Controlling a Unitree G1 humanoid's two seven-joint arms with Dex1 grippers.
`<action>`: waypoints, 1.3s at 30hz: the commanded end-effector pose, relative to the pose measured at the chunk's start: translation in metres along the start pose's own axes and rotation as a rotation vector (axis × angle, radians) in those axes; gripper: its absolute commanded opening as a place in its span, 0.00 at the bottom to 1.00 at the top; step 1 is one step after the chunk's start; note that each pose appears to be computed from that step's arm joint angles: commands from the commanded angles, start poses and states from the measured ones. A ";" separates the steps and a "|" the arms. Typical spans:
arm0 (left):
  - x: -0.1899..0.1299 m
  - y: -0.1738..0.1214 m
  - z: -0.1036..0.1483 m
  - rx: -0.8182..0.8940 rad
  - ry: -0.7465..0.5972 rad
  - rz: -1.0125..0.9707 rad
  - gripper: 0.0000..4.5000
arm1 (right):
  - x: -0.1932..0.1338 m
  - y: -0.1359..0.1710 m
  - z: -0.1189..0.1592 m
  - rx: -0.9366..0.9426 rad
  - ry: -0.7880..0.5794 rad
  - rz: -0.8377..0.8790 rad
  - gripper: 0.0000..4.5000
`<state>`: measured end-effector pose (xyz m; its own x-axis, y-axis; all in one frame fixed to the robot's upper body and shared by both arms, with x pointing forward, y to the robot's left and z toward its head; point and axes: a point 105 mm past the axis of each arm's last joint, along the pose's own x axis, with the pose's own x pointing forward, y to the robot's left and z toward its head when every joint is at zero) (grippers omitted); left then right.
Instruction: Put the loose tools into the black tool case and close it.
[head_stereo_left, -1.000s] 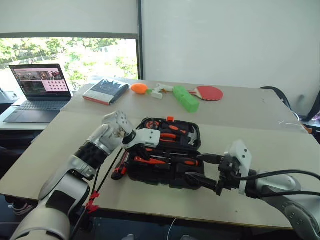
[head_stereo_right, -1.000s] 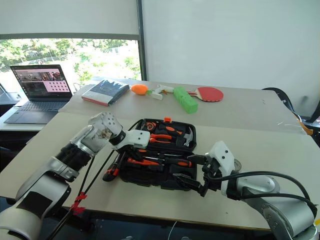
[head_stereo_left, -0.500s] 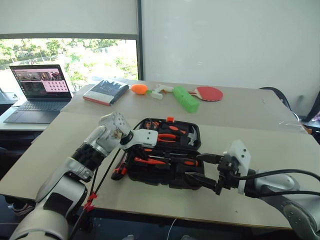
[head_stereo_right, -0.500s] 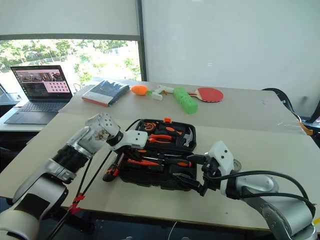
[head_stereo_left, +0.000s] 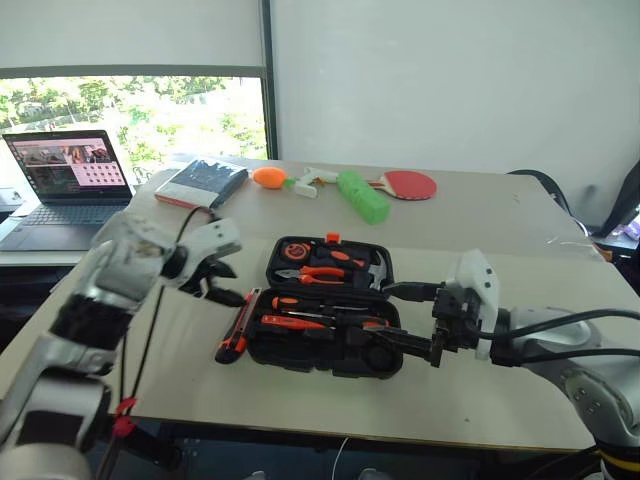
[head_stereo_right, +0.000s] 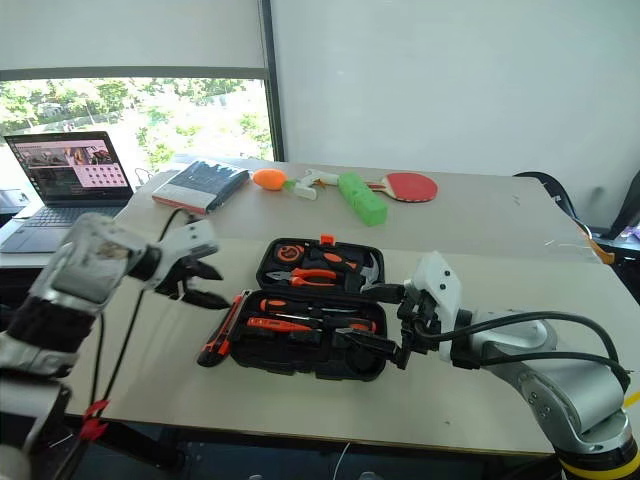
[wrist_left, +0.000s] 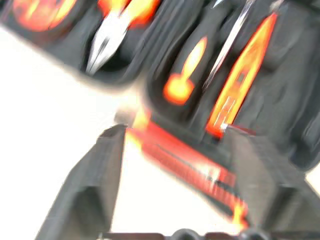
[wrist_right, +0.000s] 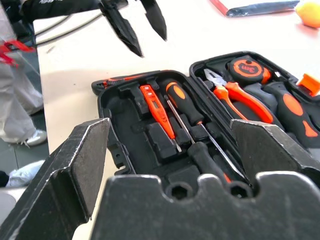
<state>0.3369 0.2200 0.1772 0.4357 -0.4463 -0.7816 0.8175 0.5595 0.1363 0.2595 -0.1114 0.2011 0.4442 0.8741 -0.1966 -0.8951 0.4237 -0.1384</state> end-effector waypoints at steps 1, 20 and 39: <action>-0.011 -0.004 0.000 -0.109 -0.002 0.060 0.99 | 0.005 0.001 0.009 -0.043 -0.032 0.035 1.00; 0.039 -0.019 0.020 -0.227 0.084 0.033 0.99 | 0.007 0.012 0.002 -0.003 -0.048 0.001 1.00; 0.051 -0.023 0.033 -0.192 0.058 -0.018 0.99 | 0.002 0.014 -0.008 0.025 -0.037 -0.048 1.00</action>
<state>0.3538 0.1757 0.1477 0.3957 -0.3877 -0.8325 0.6965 0.7175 -0.0031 0.2508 -0.1064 0.1819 0.4809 0.8570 -0.1850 -0.8766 0.4745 -0.0806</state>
